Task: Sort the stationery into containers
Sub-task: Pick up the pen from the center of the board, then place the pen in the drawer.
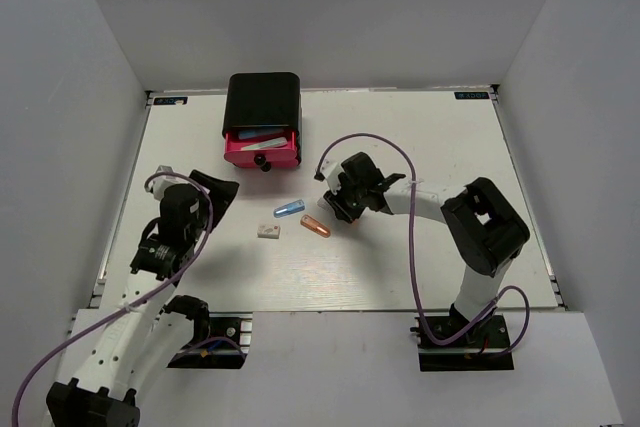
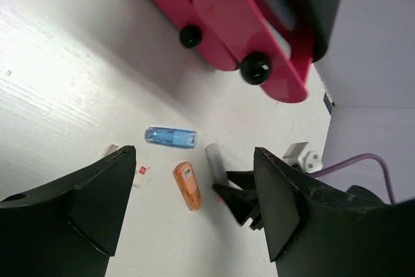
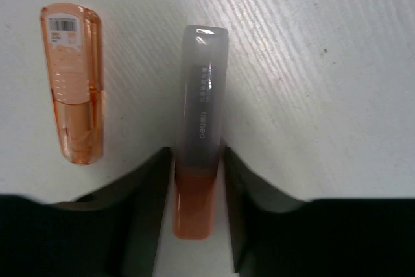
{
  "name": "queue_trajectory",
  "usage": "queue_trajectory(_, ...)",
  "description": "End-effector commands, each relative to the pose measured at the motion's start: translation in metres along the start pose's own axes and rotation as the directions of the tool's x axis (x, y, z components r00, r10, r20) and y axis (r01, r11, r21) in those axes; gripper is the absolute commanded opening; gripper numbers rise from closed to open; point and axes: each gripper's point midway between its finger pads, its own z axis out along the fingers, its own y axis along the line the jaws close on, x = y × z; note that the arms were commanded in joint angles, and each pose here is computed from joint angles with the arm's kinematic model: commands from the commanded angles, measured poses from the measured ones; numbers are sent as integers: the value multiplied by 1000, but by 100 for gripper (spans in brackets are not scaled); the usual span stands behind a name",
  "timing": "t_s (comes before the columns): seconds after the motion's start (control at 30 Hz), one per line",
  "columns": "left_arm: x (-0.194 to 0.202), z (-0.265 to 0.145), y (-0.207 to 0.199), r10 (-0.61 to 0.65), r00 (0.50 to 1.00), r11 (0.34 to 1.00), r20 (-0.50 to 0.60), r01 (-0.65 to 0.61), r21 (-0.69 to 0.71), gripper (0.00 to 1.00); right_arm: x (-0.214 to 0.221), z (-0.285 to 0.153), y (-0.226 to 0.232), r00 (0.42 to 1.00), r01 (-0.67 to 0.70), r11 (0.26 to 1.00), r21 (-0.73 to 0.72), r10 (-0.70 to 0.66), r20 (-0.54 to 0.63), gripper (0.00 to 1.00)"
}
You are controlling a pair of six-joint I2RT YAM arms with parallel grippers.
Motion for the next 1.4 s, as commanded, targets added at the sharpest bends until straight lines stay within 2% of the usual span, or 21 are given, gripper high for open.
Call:
queue_trajectory(0.0, 9, 4, -1, -58, 998, 998, -23, 58, 28, 83, -1, 3, -11, 1000, 7, 997, 73, -7, -10, 35)
queue_trajectory(0.1, 22, 13, 8, -64, 996, 998, -60, 65, 16, 83, -7, -5, -16, 999, 31, 996, 88, -32, 15, 23)
queue_trajectory(0.13, 27, 16, 10, -72, 994, 997, -76, 74, 21, 83, -9, -9, -19, 999, 35, 995, 95, -37, 23, 13)
queue_trajectory(0.17, 30, 18, 9, -72, 994, 997, -88, 74, 23, 83, -18, -16, -21, 996, 75, 992, 104, -80, 45, 9)
queue_trajectory(0.23, 34, 23, 11, -81, 992, 996, -96, 85, 32, 83, -51, -42, -22, 980, 115, 987, 112, -131, 151, 4)
queue_trajectory(0.3, 39, 29, 14, -79, 991, 996, -111, 82, 21, 83, -77, -66, -24, 944, 210, 966, 151, -240, 228, 0)
queue_trajectory(0.4, 43, 37, 13, -88, 989, 996, -120, 92, 23, 83, -125, -109, -18, 815, 389, 889, 243, -455, 360, 0)
queue_trajectory(0.47, 45, 41, 13, -88, 988, 995, -127, 93, 33, 83, -152, -125, -13, 732, 455, 844, 283, -536, 421, 0)
queue_trajectory(0.57, 51, 45, 15, -87, 985, 995, -149, 93, 31, 82, -185, -136, -8, 637, 533, 786, 313, -616, 464, 0)
queue_trajectory(0.6, 53, 47, 17, -86, 984, 996, -155, 90, 19, 82, -184, -122, -7, 641, 551, 786, 281, -614, 461, 1)
queue_trajectory(0.63, 55, 49, 19, -86, 984, 996, -158, 89, 11, 82, -212, -136, -5, 594, 558, 770, 310, -631, 498, 3)
queue_trajectory(0.7, 55, 49, 19, -86, 984, 996, -158, 89, 11, 82, -219, -113, -4, 601, 577, 772, 268, -623, 501, 3)
queue_trajectory(0.73, 55, 49, 19, -86, 984, 996, -158, 89, 11, 82, -247, -120, -5, 567, 577, 762, 294, -633, 527, 3)
queue_trajectory(0.83, 53, 49, 20, -95, 984, 995, -150, 97, 6, 81, -279, -108, -7, 547, 576, 760, 301, -632, 549, 4)
queue_trajectory(0.9, 53, 49, 20, -95, 984, 995, -150, 97, 6, 81, -288, -104, -9, 548, 575, 764, 295, -626, 555, 4)
queue_trajectory(0.93, 52, 50, 17, -96, 985, 995, -146, 99, 15, 81, -301, -100, -8, 527, 585, 756, 294, -630, 570, 4)
queue_trajectory(1.03, 52, 51, 17, -96, 985, 995, -146, 99, 15, 81, -311, -89, -6, 513, 601, 746, 287, -635, 578, 4)
queue_trajectory(1.1, 53, 53, 18, -96, 984, 995, -147, 99, 13, 81, -321, -88, -5, 503, 602, 747, 283, -629, 592, 8)
queue_trajectory(1.17, 55, 57, 19, -104, 983, 994, -151, 106, 2, 81, -314, -72, -3, 541, 600, 765, 234, -604, 585, 12)
queue_trajectory(1.3, 57, 64, 16, -113, 981, 993, -157, 117, 10, 81, -312, -64, -4, 563, 588, 781, 209, -581, 588, 25)
queue_trajectory(1.37, 57, 68, 10, -114, 980, 992, -162, 120, 29, 81, -309, -56, -3, 570, 591, 783, 196, -577, 585, 27)
